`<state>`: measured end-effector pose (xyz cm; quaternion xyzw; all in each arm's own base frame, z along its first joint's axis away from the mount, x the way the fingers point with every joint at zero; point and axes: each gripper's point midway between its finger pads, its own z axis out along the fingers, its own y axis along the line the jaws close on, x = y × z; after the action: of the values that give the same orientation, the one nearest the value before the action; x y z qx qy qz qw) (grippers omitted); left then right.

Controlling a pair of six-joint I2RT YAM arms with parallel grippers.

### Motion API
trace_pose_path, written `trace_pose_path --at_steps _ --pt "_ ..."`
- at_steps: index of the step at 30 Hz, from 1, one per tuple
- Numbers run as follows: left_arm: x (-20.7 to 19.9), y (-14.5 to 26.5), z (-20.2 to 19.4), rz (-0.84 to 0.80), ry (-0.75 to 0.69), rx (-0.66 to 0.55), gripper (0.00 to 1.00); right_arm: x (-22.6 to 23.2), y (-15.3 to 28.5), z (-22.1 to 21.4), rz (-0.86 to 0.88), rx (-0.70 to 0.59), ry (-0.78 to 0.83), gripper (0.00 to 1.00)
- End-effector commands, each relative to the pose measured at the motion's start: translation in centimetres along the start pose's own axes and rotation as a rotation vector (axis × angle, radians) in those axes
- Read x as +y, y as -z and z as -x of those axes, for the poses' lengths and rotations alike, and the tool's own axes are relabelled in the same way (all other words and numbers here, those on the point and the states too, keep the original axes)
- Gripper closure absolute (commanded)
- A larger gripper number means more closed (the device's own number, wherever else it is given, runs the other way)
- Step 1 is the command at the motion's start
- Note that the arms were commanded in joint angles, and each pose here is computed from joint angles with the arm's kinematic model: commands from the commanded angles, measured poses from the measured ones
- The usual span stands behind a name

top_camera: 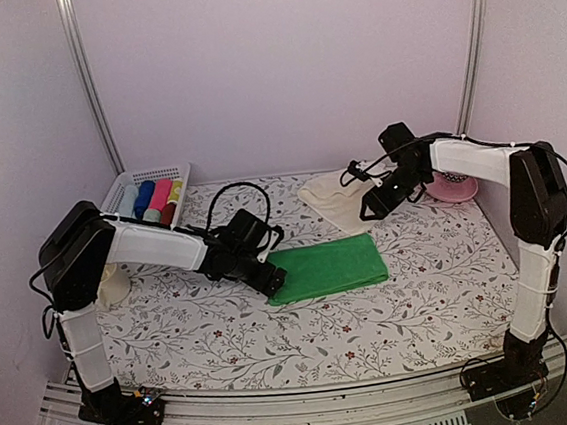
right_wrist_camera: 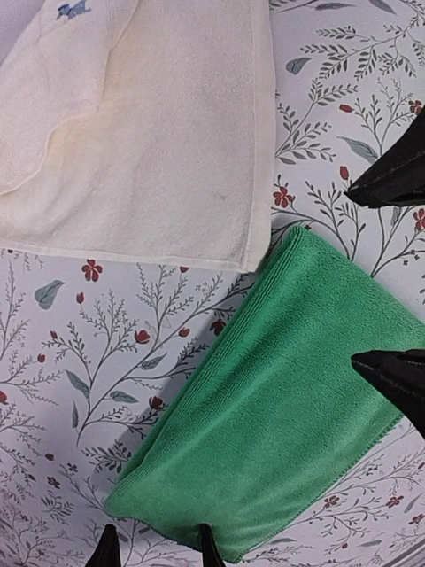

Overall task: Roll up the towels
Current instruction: Smooth out the towel at the center of the board, then rotate the towel at the center of the board.

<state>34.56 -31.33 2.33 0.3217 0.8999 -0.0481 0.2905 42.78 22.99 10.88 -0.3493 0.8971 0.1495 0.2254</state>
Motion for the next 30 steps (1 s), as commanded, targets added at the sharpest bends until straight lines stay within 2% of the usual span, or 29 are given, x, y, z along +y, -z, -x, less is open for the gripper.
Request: trace_pose_path --at_steps 1,7,10,13,20,24,27,30 --pt "0.3 0.0 -0.7 -0.006 -0.017 0.041 0.03 -0.6 1.4 -1.0 -0.080 0.027 0.076 0.41" --pt "0.4 0.5 1.2 0.023 -0.035 0.004 0.03 -2.2 2.6 -2.1 -0.197 0.068 0.121 0.39" --pt "1.1 -1.5 -1.0 0.075 -0.065 0.106 0.03 -1.7 3.8 -1.2 -0.191 0.030 0.133 0.39" --pt "1.9 -2.1 -2.2 0.124 -0.091 0.153 0.03 -1.3 4.7 -0.7 -0.188 0.004 0.138 0.39" --pt "7.9 -1.2 -3.0 0.326 -0.127 0.228 0.03 -1.2 5.6 -0.1 -0.198 -0.029 0.140 0.38" --pt "14.0 -1.6 -0.5 0.490 -0.072 0.191 0.03 -1.1 6.3 0.4 -0.209 -0.056 0.143 0.38" --pt "17.6 -1.8 3.7 0.637 -0.043 0.102 0.03 -1.4 6.3 0.6 -0.227 -0.065 0.136 0.37" --pt "19.5 -0.6 8.2 0.745 -0.017 -0.004 0.03 -1.8 6.0 0.6 -0.251 -0.063 0.128 0.37"
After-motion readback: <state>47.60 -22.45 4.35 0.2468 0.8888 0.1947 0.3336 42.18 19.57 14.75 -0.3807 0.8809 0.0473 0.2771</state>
